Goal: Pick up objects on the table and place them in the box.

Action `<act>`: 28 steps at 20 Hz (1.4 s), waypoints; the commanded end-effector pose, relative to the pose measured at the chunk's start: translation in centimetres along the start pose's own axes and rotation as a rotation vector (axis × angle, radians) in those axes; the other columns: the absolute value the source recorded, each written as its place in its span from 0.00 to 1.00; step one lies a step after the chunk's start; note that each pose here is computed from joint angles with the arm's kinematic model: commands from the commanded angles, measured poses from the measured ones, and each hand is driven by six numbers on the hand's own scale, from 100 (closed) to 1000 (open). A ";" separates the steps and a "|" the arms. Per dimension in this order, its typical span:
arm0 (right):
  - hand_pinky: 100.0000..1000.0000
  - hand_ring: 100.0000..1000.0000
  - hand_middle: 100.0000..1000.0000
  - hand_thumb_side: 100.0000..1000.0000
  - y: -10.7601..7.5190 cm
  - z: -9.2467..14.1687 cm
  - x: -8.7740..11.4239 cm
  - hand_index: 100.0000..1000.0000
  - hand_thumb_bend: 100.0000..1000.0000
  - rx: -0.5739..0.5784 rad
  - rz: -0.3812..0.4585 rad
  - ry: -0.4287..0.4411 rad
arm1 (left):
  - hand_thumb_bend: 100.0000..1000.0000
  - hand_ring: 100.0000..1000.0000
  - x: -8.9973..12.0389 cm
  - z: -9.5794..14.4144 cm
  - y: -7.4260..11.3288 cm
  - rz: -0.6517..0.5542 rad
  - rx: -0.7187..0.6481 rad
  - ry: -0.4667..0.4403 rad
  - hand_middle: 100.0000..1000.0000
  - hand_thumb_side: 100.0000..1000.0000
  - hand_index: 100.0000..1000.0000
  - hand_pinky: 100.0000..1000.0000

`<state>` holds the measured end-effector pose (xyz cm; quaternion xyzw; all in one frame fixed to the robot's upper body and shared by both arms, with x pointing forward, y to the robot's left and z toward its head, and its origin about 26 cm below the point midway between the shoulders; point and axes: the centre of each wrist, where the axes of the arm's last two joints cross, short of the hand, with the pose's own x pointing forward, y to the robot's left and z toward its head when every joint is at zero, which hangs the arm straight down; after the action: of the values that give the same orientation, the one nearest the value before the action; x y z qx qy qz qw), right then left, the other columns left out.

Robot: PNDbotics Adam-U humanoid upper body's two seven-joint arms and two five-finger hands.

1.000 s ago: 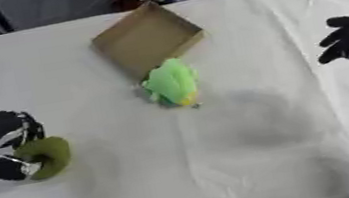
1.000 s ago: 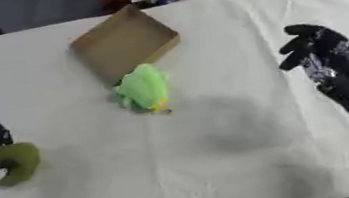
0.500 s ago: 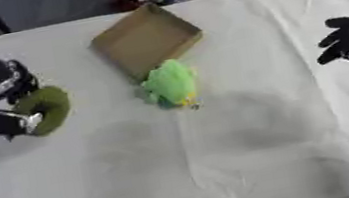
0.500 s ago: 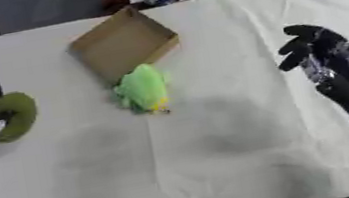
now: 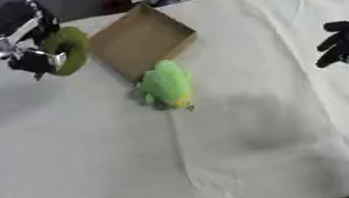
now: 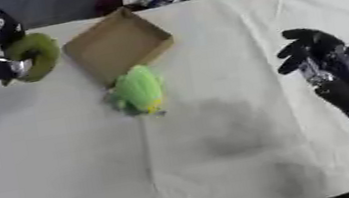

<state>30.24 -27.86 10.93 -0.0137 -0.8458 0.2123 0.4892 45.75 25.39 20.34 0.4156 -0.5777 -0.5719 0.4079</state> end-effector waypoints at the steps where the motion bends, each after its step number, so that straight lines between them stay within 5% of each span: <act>1: 0.56 0.50 0.55 0.60 0.0 -0.4 0.5 0.81 0.00 0.011 0.000 -0.025 | 0.00 0.41 0.2 -1.8 -1.2 0.022 0.081 0.054 0.37 0.16 0.49 0.53; 10: 0.56 0.50 0.55 0.60 0.3 -0.5 0.5 0.81 0.00 0.024 -0.014 -0.026 | 0.00 0.46 2.0 -3.8 -3.8 0.150 0.316 0.113 0.43 0.19 0.54 0.55; 13: 0.56 0.50 0.55 0.60 0.3 -0.5 0.5 0.81 0.00 0.024 -0.014 -0.026 | 0.06 0.53 2.2 -3.8 -3.8 0.155 0.340 0.104 0.52 0.24 0.66 0.59; 17: 0.55 0.50 0.55 0.60 0.3 -0.5 0.5 0.81 0.00 0.024 -0.014 -0.026 | 0.43 0.68 2.3 -3.8 -3.6 0.114 0.310 0.077 0.75 0.43 0.89 0.71; 21: 0.55 0.50 0.55 0.60 0.3 -0.5 0.5 0.81 0.00 0.024 -0.014 -0.026 | 0.57 0.77 2.5 -3.6 -2.5 0.098 0.344 0.052 0.87 0.51 0.97 0.77; 25: 0.55 0.50 0.55 0.60 0.2 -0.6 0.5 0.81 0.00 0.024 -0.013 -0.028 | 0.52 0.77 3.2 -3.2 -1.1 0.130 0.387 -0.032 0.81 0.49 0.91 0.77; 28: 0.55 0.50 0.55 0.60 0.2 -0.6 0.5 0.81 0.00 0.024 -0.010 -0.028 | 0.47 0.77 4.2 -2.5 0.5 0.102 0.305 -0.238 0.80 0.45 0.90 0.76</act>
<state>30.30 -27.18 10.81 0.0023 -0.8451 0.2148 0.4896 47.07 20.30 18.73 0.3792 -0.7139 -0.4872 0.3303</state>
